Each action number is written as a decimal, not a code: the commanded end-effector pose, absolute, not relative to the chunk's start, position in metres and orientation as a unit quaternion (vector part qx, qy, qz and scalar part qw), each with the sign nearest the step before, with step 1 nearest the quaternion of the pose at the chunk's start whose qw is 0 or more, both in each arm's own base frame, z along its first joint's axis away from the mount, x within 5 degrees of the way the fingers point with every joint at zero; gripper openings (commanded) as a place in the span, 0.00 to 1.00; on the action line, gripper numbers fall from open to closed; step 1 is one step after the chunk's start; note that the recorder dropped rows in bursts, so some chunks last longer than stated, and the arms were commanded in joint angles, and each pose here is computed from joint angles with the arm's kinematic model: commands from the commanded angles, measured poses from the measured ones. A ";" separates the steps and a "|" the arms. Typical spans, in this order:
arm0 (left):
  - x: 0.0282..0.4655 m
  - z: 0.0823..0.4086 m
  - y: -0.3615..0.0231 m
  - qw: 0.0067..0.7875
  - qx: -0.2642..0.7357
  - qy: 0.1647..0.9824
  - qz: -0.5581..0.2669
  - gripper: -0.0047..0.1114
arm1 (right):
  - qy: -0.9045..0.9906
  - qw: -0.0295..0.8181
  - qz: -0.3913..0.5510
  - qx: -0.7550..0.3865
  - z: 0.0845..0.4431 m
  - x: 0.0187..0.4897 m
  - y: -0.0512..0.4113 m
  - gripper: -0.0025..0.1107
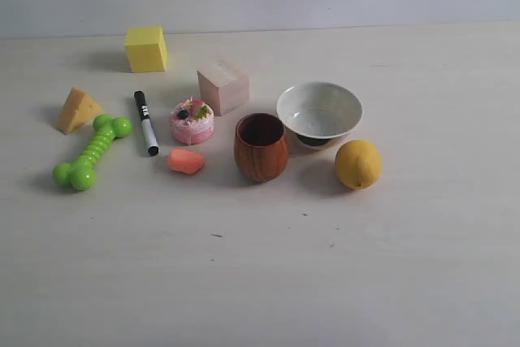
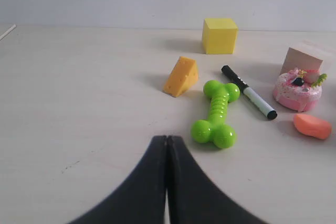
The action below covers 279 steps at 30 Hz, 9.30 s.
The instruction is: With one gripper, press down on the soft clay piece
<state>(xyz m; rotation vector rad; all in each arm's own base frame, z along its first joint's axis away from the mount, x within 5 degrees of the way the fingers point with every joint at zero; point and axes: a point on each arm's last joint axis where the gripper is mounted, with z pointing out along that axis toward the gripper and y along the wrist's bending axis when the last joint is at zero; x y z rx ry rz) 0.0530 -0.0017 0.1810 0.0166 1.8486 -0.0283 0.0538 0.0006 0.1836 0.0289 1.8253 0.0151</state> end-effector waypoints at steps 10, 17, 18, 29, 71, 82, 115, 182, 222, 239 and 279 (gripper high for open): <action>0.053 0.181 -0.002 0.606 0.006 0.795 -0.020 0.04 | 0.789 0.614 0.003 0.013 0.183 0.054 0.000 0.02; 0.053 0.181 -0.002 0.606 0.006 0.795 -0.020 0.04 | 0.788 0.615 0.001 0.012 0.183 0.054 0.000 0.02; 0.053 0.181 -0.002 0.606 0.006 0.795 -0.020 0.04 | 0.786 0.619 0.000 0.012 0.184 0.054 0.000 0.02; 0.053 0.181 -0.002 0.606 0.006 0.795 -0.020 0.04 | 0.694 0.720 -0.008 0.015 0.209 0.056 -0.002 0.02; 0.053 0.181 -0.002 0.606 0.006 0.795 -0.020 0.04 | 0.632 0.772 -0.062 -0.009 0.351 0.036 -0.004 0.02; 0.053 0.181 -0.002 0.606 0.006 0.795 -0.020 0.04 | 0.739 0.664 -0.044 -0.102 0.381 0.092 0.006 0.02; 0.053 0.181 -0.002 0.606 0.006 0.795 -0.020 0.04 | 0.813 0.473 0.158 -0.301 0.351 0.248 0.069 0.02; 0.053 0.181 -0.002 0.606 0.006 0.795 -0.020 0.04 | 0.888 0.170 0.128 -0.407 0.184 0.362 0.325 0.02; 0.053 0.181 -0.002 0.606 0.006 0.795 -0.020 0.04 | 0.907 0.110 0.108 -0.392 0.119 0.363 0.351 0.02; 0.053 0.181 -0.002 0.606 0.006 0.795 -0.020 0.04 | 0.908 0.101 0.105 -0.393 0.111 0.363 0.351 0.02; 0.053 0.181 -0.002 0.606 0.008 0.795 -0.018 0.04 | 0.915 0.040 0.088 -0.393 0.074 0.357 0.346 0.02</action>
